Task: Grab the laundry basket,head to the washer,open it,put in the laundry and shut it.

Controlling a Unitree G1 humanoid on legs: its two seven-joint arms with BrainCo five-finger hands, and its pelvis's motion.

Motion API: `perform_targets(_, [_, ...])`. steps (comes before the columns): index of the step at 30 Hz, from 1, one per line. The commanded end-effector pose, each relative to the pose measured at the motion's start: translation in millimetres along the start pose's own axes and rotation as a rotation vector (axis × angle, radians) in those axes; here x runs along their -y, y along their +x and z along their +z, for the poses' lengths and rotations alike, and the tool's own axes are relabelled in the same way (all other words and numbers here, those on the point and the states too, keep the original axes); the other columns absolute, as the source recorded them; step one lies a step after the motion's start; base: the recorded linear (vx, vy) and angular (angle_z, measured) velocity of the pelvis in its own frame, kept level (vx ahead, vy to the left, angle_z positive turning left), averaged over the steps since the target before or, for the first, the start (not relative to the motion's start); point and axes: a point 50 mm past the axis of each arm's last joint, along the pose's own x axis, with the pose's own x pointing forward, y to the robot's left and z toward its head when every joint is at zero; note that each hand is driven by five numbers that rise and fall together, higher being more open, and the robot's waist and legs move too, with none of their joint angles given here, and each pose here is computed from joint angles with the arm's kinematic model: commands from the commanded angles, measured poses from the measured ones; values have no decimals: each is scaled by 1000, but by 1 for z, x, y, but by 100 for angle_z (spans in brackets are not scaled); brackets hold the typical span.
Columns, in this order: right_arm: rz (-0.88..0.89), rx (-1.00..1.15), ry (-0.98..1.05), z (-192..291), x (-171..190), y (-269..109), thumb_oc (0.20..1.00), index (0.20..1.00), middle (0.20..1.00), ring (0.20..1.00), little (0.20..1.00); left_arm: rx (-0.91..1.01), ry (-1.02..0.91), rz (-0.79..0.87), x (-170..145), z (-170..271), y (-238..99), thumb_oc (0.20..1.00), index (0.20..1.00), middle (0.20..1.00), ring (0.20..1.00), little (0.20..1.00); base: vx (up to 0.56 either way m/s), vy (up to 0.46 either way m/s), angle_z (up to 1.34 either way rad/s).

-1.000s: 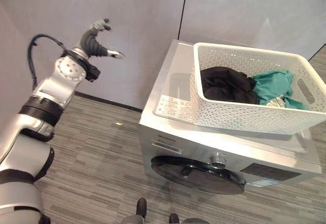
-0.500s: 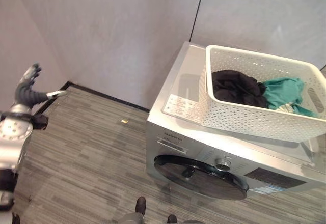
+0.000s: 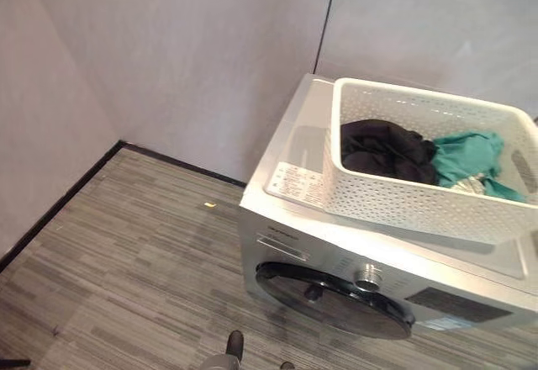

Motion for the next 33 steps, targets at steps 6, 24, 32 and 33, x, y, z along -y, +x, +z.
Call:
perform_targets(6, [135, 142, -178, 13, -74, 2, 1000, 1000, 1000, 1000, 1000, -70, -60, -125, 67, 4, 12, 1000, 1000, 1000, 1000, 1000, -163, 119, 0])
perform_targets(24, [856, -239, -224, -114, -252, -107, 1000, 1000, 1000, 1000, 1000, -50, 258, -417, 158, 5, -6, 1000, 1000, 1000, 1000, 1000, -223, 146, 9])
perform_targets(32, [901, -74, -366, -84, -247, -92, 1000, 1000, 1000, 1000, 1000, -44, 237, -371, 146, 7, -2, 1000, 1000, 1000, 1000, 1000, -127, -198, -3])
perform_targets(33, [894, -15, -377, -72, -248, -89, 1000, 1000, 1000, 1000, 1000, -38, 235, -370, 147, 9, -2, 1000, 1000, 1000, 1000, 1000, -80, -322, 11])
